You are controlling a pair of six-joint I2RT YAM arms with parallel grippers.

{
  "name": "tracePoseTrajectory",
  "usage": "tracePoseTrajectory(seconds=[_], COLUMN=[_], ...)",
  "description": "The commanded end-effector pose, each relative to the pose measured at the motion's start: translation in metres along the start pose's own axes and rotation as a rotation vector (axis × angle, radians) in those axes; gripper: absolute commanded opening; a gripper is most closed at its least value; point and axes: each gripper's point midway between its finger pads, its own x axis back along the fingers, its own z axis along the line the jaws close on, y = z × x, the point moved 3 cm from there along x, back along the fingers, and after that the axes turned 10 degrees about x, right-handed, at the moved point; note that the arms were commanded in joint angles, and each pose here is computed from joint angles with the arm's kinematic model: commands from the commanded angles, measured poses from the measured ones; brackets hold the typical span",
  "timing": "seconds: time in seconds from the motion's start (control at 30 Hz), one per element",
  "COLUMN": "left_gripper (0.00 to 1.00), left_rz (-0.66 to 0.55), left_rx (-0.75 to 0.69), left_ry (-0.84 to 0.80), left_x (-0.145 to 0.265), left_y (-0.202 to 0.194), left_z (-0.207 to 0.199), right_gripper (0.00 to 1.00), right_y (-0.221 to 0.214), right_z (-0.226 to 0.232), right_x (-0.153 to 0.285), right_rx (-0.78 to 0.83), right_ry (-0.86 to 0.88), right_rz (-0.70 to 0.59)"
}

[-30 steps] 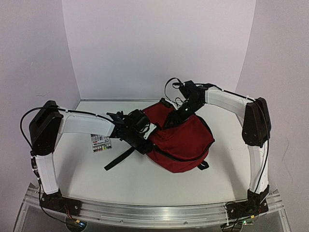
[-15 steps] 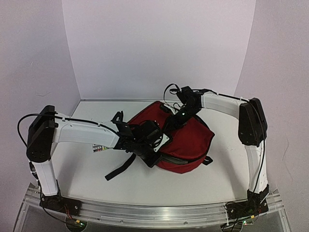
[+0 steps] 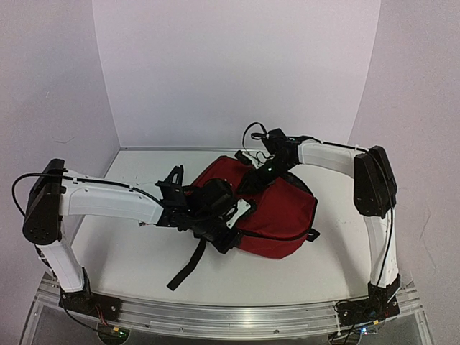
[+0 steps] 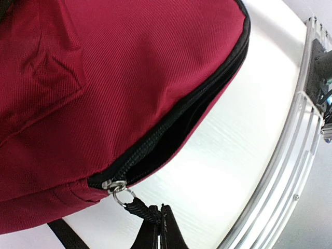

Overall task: Pack the student bag
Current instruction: Zip the student bag at the center of the board.

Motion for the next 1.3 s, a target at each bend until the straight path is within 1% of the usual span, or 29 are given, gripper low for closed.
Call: tracePoseTrajectory(seconds=[0.0, 0.13, 0.27, 0.53, 0.63, 0.8, 0.83, 0.87, 0.93, 1.0, 1.03, 1.1, 1.17, 1.23, 1.27], left_gripper=[0.0, 0.0, 0.0, 0.0, 0.0, 0.01, 0.03, 0.08, 0.21, 0.33, 0.39, 0.5, 0.6, 0.68, 0.7], left_rz=[0.054, 0.024, 0.028, -0.12, -0.171, -0.237, -0.252, -0.268, -0.273, -0.261, -0.253, -0.24, -0.228, -0.211, -0.195], left_rx=[-0.038, -0.087, -0.138, -0.205, -0.251, -0.281, -0.278, -0.271, -0.255, -0.245, -0.239, -0.218, -0.207, -0.208, -0.212], left_ry=[-0.183, -0.244, -0.242, -0.291, -0.303, -0.291, -0.279, -0.271, -0.256, -0.232, -0.221, -0.208, -0.178, -0.14, -0.125], left_x=[0.014, -0.005, -0.034, -0.045, -0.045, -0.049, -0.049, -0.046, -0.04, -0.032, -0.027, -0.013, 0.002, 0.014, 0.02], left_y=[0.001, 0.025, 0.039, 0.084, 0.104, 0.126, 0.131, 0.137, 0.142, 0.142, 0.141, 0.137, 0.131, 0.121, 0.116], left_z=[-0.046, -0.064, -0.07, -0.091, -0.101, -0.106, -0.104, -0.102, -0.097, -0.091, -0.087, -0.079, -0.068, -0.056, -0.049], right_gripper=[0.39, 0.39, 0.39, 0.39, 0.39, 0.4, 0.41, 0.43, 0.47, 0.52, 0.56, 0.69, 0.75, 0.78, 0.79], right_y=[-0.047, -0.049, -0.052, -0.046, -0.033, -0.011, -0.004, 0.003, 0.023, 0.045, 0.053, 0.064, 0.068, 0.057, 0.053], right_z=[-0.039, -0.039, -0.041, -0.046, -0.047, -0.049, -0.049, -0.049, -0.046, -0.042, -0.041, -0.039, -0.036, -0.037, -0.03], right_x=[-0.027, -0.032, -0.037, -0.047, -0.048, -0.046, -0.043, -0.039, -0.02, 0.01, 0.026, 0.06, 0.098, 0.129, 0.145], right_rx=[-0.102, -0.119, -0.132, -0.142, -0.126, -0.096, -0.082, -0.071, -0.032, 0.01, 0.022, 0.033, 0.038, 0.03, 0.034], right_ry=[-0.126, -0.124, -0.123, -0.108, -0.105, -0.098, -0.099, -0.101, -0.113, -0.133, -0.142, -0.159, -0.186, -0.212, -0.217], right_rz=[0.13, 0.126, 0.123, 0.104, 0.078, 0.031, 0.014, -0.001, -0.05, -0.113, -0.14, -0.189, -0.23, -0.242, -0.25])
